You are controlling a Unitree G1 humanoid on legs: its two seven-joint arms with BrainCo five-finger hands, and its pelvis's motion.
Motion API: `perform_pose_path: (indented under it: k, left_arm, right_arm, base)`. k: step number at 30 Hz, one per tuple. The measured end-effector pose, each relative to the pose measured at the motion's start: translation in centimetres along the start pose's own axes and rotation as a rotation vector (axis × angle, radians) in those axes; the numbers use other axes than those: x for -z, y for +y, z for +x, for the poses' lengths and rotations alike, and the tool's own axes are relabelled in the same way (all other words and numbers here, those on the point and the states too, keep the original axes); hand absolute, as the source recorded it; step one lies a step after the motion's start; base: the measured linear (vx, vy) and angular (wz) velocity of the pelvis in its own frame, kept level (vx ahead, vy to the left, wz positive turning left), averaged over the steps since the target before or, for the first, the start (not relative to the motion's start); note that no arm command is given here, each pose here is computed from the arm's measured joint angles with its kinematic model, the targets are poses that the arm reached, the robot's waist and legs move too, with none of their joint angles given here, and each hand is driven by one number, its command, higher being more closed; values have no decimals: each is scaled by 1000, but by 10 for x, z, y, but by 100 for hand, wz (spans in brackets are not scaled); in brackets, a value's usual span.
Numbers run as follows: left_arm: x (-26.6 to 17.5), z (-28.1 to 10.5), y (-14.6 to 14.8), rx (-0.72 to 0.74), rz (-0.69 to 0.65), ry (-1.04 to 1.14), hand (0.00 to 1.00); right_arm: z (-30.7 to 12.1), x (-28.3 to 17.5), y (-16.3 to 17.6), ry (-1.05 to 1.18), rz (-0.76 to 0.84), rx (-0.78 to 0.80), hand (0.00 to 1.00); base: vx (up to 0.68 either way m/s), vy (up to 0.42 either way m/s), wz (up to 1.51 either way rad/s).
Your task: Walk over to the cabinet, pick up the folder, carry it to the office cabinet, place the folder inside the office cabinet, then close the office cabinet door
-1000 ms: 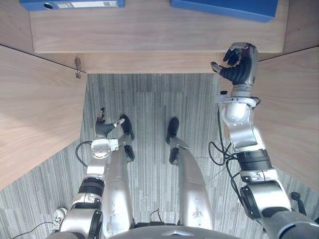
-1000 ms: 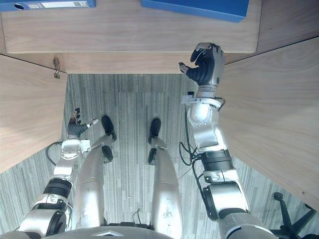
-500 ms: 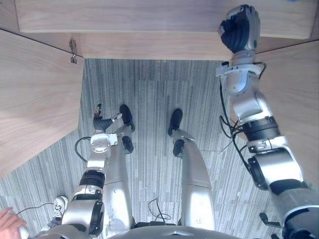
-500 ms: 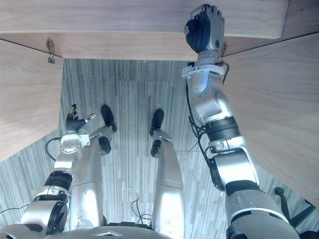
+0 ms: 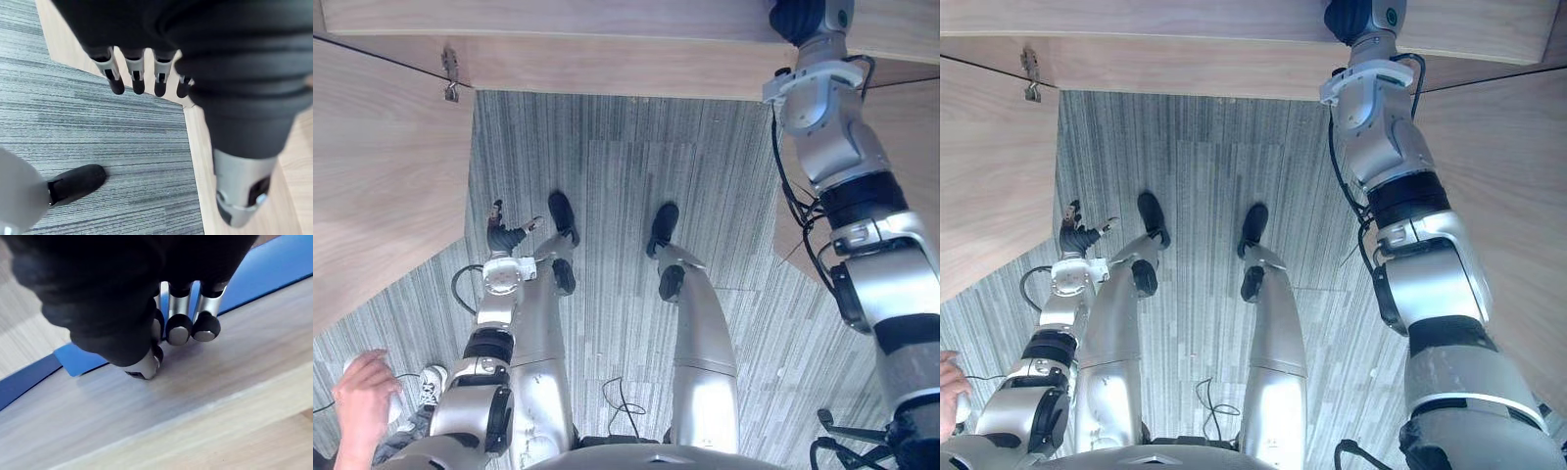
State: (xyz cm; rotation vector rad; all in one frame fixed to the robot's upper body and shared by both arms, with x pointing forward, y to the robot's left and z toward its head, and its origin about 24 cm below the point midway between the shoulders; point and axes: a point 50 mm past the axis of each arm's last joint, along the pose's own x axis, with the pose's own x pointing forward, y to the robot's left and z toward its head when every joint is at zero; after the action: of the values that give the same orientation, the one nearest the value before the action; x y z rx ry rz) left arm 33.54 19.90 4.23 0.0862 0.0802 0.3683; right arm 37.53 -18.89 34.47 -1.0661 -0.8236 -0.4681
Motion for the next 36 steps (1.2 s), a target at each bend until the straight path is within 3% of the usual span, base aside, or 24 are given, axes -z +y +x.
perform_pose_path:
  k: [11, 25, 30, 36]
  left_arm:
    - [-46, 23, -4, 1, -58, -99, 0]
    - [-59, 32, -1, -25, -124, -89, 0]
    - [-43, 28, 4, -50, -153, -42, 0]
    - [-2, 9, 11, -76, -159, 61, 0]
  right_arm:
    - [36, -9, -29, 85, 138, 101, 100]
    - [52, -14, -29, 234, 394, 136, 100]
    - [40, 10, -22, 367, 515, 142, 100]
    - [-17, 40, 11, 453, 633, 117, 100]
  base:
    - [-1, -21, 6]
    - [-28, -30, -1]
    - [-27, -49, -9]
    - [-8, -38, -14]
